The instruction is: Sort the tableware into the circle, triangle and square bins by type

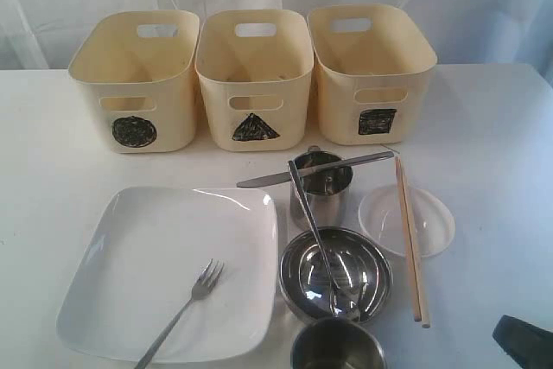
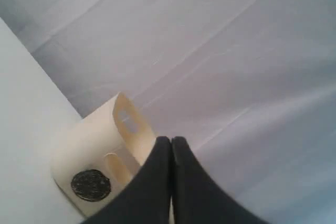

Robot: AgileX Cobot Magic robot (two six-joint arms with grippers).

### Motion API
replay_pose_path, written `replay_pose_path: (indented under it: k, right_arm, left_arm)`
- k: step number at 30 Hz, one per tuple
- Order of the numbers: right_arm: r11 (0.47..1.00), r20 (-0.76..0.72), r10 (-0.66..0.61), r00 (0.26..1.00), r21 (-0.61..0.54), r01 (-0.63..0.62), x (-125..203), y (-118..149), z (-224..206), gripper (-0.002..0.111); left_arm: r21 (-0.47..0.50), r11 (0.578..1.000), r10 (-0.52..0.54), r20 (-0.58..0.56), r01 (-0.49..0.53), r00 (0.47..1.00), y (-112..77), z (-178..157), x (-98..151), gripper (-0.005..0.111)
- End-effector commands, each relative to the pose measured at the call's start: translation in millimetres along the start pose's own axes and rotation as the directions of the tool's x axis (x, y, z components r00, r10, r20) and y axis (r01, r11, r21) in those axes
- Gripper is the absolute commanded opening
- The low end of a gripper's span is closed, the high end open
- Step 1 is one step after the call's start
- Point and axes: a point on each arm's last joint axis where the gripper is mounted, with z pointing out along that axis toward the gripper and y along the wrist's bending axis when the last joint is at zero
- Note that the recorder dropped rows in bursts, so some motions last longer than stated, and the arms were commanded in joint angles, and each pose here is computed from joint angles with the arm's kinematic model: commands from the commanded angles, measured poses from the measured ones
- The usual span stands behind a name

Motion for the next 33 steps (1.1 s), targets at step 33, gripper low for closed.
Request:
replay_pose_path:
  k: [33]
  right_arm:
    - [1.000, 0.004, -0.006, 1.000, -0.001, 0.006, 1, -1, 0, 0.000]
  left_arm:
    - [0.173, 0.786, 0.265, -0.961, -0.594, 0.072, -79.8, 213, 5, 0.000]
